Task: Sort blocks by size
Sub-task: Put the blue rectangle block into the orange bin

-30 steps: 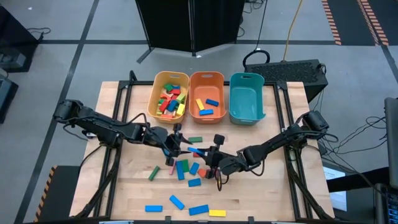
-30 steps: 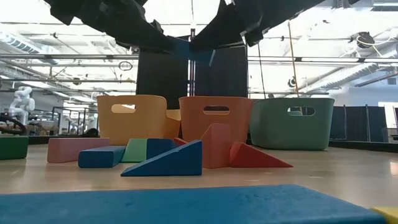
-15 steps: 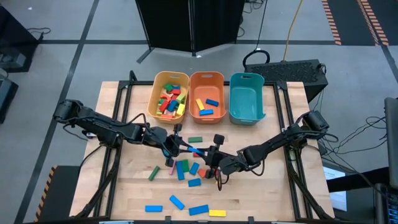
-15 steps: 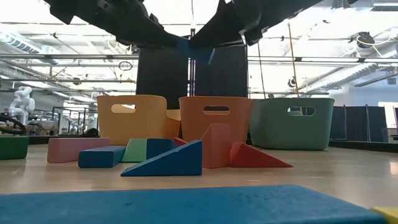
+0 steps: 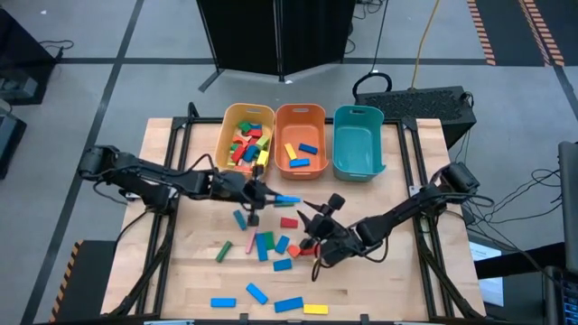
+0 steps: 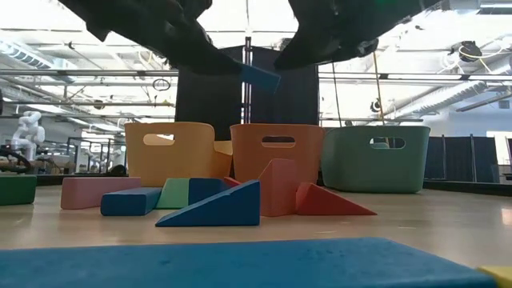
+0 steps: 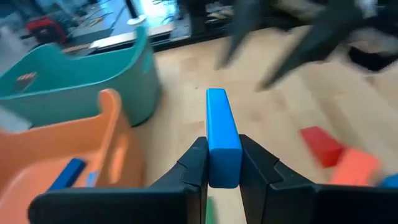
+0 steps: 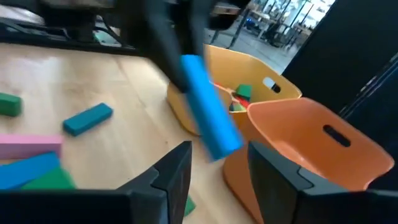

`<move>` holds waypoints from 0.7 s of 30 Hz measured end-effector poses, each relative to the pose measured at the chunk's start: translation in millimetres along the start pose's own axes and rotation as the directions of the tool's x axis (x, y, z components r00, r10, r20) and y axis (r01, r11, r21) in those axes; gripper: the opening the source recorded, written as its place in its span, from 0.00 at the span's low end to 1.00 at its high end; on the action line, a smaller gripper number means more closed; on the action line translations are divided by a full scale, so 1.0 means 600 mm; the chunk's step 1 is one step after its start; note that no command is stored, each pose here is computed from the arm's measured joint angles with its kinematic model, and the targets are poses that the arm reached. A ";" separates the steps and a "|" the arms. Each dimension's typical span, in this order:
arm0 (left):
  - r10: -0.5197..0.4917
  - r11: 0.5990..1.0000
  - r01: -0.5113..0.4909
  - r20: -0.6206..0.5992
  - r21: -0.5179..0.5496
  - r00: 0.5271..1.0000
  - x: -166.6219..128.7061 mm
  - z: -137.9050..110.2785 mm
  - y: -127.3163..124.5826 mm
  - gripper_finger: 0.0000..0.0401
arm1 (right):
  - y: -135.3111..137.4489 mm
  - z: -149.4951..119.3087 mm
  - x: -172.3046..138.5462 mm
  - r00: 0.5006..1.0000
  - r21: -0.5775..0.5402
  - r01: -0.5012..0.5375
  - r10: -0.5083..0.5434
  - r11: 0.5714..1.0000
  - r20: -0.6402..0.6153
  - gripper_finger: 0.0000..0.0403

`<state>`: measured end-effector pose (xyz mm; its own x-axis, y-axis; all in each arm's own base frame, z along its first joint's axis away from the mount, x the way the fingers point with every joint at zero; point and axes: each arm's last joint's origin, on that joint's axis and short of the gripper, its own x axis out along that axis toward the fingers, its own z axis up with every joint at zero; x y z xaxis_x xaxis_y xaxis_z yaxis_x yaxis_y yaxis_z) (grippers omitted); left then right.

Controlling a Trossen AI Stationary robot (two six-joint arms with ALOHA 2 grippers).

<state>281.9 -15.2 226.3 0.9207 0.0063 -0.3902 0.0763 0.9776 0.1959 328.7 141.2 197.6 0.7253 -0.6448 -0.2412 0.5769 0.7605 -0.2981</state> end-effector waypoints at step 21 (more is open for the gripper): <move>0.179 0.976 -0.175 0.020 -0.133 0.984 -0.005 -0.029 0.141 0.13 | 0.010 -0.062 0.001 0.984 0.267 0.004 0.044 0.964 -0.172 0.35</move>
<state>279.0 70.9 228.4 0.9269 0.1770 -0.3308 -0.1375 0.9806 0.1395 318.2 142.5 161.3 0.6743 -0.6147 -0.4092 0.6593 0.7507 -0.0413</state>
